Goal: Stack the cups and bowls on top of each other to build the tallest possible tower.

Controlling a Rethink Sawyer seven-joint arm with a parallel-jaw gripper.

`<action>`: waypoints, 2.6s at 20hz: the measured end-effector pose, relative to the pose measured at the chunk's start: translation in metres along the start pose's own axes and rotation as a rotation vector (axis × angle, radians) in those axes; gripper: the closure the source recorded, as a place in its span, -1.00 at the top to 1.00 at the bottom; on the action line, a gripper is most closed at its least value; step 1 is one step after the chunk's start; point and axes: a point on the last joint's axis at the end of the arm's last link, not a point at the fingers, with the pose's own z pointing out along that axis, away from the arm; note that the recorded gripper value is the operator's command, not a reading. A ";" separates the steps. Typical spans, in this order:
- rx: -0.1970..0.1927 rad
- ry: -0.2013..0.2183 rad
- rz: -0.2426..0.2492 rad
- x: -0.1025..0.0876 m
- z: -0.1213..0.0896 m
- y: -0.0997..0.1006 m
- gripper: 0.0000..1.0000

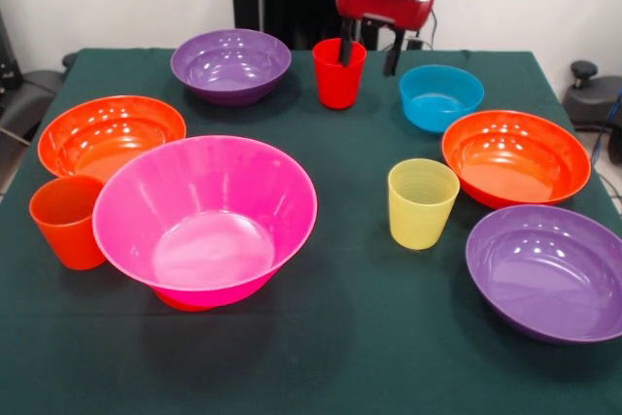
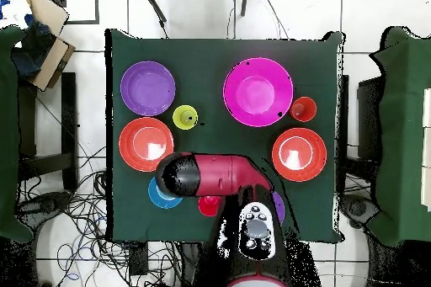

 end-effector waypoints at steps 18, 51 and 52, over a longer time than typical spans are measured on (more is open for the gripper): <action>0.026 -0.042 0.094 0.022 -0.043 -0.023 1.00; -0.023 -0.188 0.045 0.058 0.014 0.007 1.00; -0.017 -0.183 0.042 0.061 0.017 0.006 1.00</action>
